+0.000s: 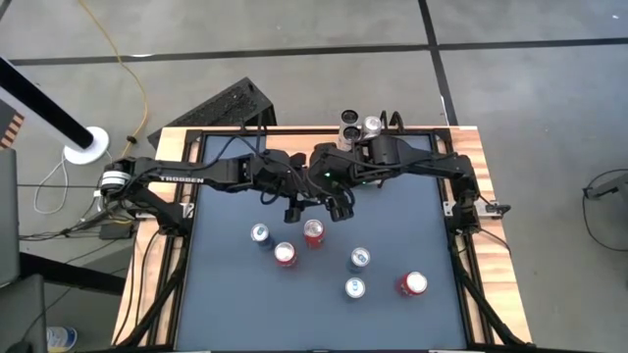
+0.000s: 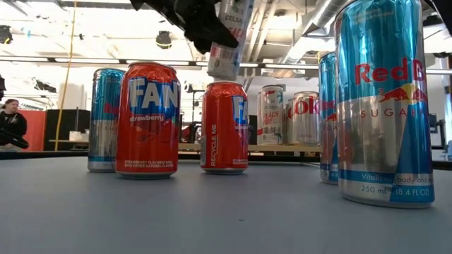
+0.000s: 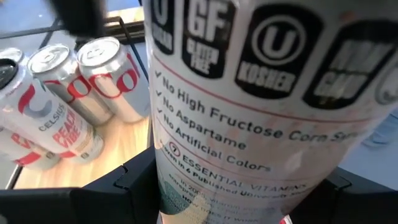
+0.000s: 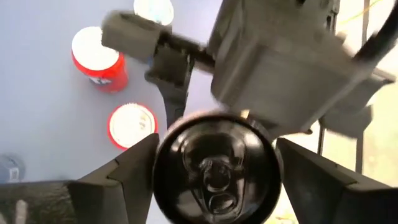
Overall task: Place canned beverage on shelf
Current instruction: Put the white soda can on the shelf aligned with the other white soda cans
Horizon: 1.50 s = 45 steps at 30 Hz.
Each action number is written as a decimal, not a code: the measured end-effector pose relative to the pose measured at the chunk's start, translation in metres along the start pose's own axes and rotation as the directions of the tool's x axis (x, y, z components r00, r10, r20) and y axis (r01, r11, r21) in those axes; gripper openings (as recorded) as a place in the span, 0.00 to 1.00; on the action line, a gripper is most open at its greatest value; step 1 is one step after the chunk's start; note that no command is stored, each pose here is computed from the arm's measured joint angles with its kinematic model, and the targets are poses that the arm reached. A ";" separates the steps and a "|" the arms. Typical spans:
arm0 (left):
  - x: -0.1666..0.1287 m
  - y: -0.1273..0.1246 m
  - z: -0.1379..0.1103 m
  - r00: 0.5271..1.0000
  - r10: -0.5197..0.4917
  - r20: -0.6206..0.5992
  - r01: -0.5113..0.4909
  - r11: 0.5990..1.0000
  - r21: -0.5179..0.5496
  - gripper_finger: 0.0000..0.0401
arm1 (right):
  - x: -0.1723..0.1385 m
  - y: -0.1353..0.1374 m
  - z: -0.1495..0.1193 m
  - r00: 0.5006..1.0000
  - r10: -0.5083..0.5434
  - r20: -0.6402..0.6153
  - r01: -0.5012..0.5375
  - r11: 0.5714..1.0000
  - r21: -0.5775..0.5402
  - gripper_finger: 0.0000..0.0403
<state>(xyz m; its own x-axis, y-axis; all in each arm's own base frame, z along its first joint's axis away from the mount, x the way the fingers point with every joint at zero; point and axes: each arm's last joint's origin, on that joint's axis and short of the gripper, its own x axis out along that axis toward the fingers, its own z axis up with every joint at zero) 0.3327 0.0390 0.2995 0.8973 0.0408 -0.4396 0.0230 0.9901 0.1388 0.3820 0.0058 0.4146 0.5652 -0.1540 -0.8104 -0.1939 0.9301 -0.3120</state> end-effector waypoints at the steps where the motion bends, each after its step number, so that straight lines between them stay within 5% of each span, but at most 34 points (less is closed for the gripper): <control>1: -0.001 0.000 0.000 1.000 0.002 0.001 -0.002 1.000 0.000 0.61 | 0.000 0.000 -0.001 1.000 0.002 -0.010 -0.002 1.000 0.005 0.74; 10: -0.001 0.000 0.003 1.000 0.004 0.023 -0.004 1.000 -0.008 0.61 | 0.000 0.001 -0.004 0.999 0.016 -0.038 -0.015 1.000 0.020 0.70; 18: -0.001 -0.001 0.003 0.999 -0.021 0.027 0.021 1.000 -0.013 0.61 | 0.000 0.001 -0.004 0.999 0.025 -0.037 -0.024 0.999 0.024 0.52; 39: -0.002 -0.001 -0.001 1.000 0.007 -0.021 -0.007 0.999 -0.036 0.73 | 0.000 0.001 -0.005 0.999 0.028 -0.042 -0.028 0.999 0.017 0.52; 45: -0.005 -0.003 -0.002 0.997 -0.071 -0.040 0.067 0.992 -0.105 0.76 | 0.001 -0.003 -0.007 0.998 0.034 -0.052 -0.032 0.999 0.033 0.52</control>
<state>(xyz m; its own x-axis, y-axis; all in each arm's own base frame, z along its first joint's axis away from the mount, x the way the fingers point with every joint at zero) 0.3269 0.0360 0.2992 0.8749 -0.0244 -0.4837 0.0362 0.9992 0.0151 0.3776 0.0005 0.4111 0.5157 -0.1397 -0.8453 -0.1851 0.9452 -0.2691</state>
